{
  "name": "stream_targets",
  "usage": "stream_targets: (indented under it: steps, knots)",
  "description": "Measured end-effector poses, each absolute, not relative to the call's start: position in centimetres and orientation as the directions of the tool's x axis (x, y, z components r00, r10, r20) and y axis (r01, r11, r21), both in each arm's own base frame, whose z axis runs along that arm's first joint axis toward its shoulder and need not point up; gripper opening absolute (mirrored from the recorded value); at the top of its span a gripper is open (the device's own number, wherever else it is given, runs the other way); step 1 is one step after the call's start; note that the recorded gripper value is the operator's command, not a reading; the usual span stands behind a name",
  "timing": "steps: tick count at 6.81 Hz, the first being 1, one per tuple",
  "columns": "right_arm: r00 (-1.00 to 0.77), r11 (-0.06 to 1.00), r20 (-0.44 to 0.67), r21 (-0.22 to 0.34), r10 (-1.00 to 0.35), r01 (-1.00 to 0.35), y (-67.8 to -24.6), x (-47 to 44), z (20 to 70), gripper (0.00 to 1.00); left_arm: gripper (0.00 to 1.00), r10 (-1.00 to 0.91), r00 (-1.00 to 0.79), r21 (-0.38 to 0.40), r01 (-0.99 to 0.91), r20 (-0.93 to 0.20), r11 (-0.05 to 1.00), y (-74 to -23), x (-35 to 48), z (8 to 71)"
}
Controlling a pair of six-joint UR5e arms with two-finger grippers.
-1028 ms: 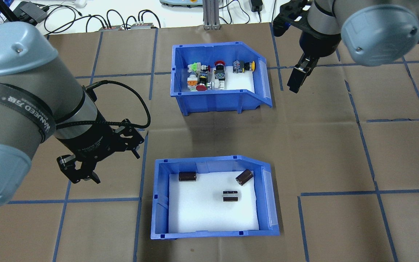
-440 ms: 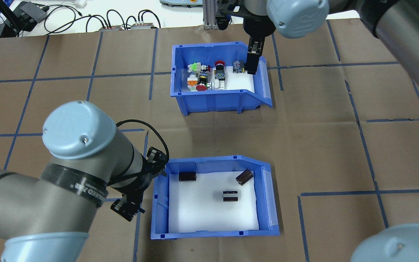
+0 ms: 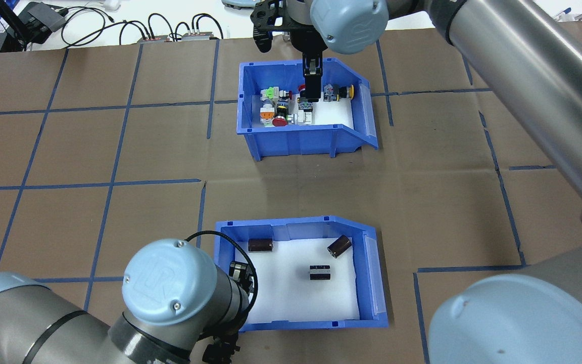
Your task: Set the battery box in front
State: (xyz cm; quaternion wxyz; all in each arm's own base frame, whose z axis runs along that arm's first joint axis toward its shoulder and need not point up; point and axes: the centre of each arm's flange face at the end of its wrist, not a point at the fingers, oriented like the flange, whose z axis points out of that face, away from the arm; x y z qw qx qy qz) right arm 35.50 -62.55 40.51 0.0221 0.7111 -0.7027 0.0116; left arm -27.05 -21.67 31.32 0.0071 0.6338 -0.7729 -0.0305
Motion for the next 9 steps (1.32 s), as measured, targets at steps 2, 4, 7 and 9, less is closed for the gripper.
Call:
stream_targets:
  steps: [2, 4, 7, 9]
  knots:
    - [0.095, -0.095, 0.016, 0.027, -0.995, -0.995, -60.3, 39.7, 38.8, 1.00, 0.99, -0.997, -0.081, 0.096, -0.992, -0.016, 0.079, -20.7, -27.8, 30.1]
    - [0.110, -0.112, -0.032, 0.044, -0.993, -0.993, -59.9, 40.6, 35.6, 1.00, 0.99, -1.000, -0.017, 0.118, -0.993, -0.011, 0.016, -20.5, -28.2, 29.6]
    - [0.072, -0.077, -0.079, 0.059, -0.994, -0.995, -60.4, 38.8, 30.2, 1.00, 0.98, -0.999, -0.028, 0.126, -0.992, -0.032, 0.023, -20.9, -29.4, 27.7]
    - [0.066, -0.066, -0.013, 0.036, -0.998, -0.997, -60.3, 38.5, 27.1, 1.00, 0.93, -0.998, -0.040, 0.121, -0.992, -0.042, 0.035, -20.4, -29.7, 26.2]
